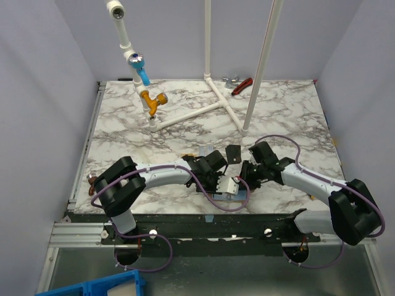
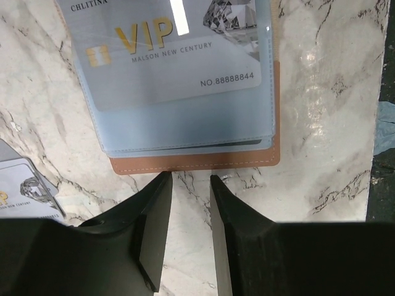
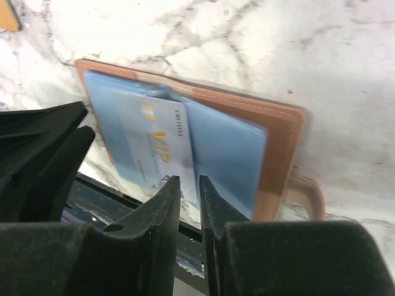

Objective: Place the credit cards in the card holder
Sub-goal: Insert the credit card into the card holder.

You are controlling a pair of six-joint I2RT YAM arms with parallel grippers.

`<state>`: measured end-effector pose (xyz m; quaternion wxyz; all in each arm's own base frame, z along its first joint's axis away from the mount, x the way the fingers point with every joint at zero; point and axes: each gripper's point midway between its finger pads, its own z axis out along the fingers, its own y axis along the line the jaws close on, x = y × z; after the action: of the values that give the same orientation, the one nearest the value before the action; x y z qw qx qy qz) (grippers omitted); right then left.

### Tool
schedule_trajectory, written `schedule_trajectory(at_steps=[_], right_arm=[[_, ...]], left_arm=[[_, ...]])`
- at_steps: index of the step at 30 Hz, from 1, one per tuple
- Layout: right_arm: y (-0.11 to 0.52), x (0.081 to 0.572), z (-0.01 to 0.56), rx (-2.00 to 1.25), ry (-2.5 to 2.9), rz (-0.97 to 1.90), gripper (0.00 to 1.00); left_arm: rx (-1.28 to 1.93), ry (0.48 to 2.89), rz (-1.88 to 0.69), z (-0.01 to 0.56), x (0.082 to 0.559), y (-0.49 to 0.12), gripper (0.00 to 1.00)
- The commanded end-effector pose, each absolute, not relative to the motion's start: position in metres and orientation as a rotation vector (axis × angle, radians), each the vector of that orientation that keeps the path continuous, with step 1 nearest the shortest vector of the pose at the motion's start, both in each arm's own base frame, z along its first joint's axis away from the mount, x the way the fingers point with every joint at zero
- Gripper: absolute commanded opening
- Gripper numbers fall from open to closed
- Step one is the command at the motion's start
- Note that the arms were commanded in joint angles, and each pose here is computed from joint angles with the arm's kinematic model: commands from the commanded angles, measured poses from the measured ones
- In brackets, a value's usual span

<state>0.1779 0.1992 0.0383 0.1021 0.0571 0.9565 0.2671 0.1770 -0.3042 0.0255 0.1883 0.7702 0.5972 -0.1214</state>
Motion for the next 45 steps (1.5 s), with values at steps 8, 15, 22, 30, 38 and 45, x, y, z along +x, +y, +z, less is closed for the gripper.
schedule_trajectory(at_steps=[8,15,22,30,38,45], right_arm=[[0.199,0.167,0.013,0.215,2.87,0.846,0.25],[0.207,0.165,0.016,0.2,2.85,0.932,0.26],[0.215,0.165,0.016,0.186,2.841,1.002,0.3],[0.228,0.176,0.029,0.138,2.798,1.087,0.31],[0.225,0.18,0.039,0.13,2.796,1.034,0.38],[0.209,0.172,0.037,0.123,2.829,0.949,0.37]], left_arm=[[2.154,1.677,-0.372,0.033,0.188,-0.315,0.33],[2.172,1.706,-0.38,0.026,0.188,-0.317,0.33],[2.183,1.718,-0.378,0.023,0.187,-0.315,0.33],[2.174,1.714,-0.371,0.026,0.188,-0.315,0.33],[2.171,1.712,-0.369,0.028,0.189,-0.314,0.33],[2.166,1.734,-0.351,0.026,0.193,-0.303,0.33]])
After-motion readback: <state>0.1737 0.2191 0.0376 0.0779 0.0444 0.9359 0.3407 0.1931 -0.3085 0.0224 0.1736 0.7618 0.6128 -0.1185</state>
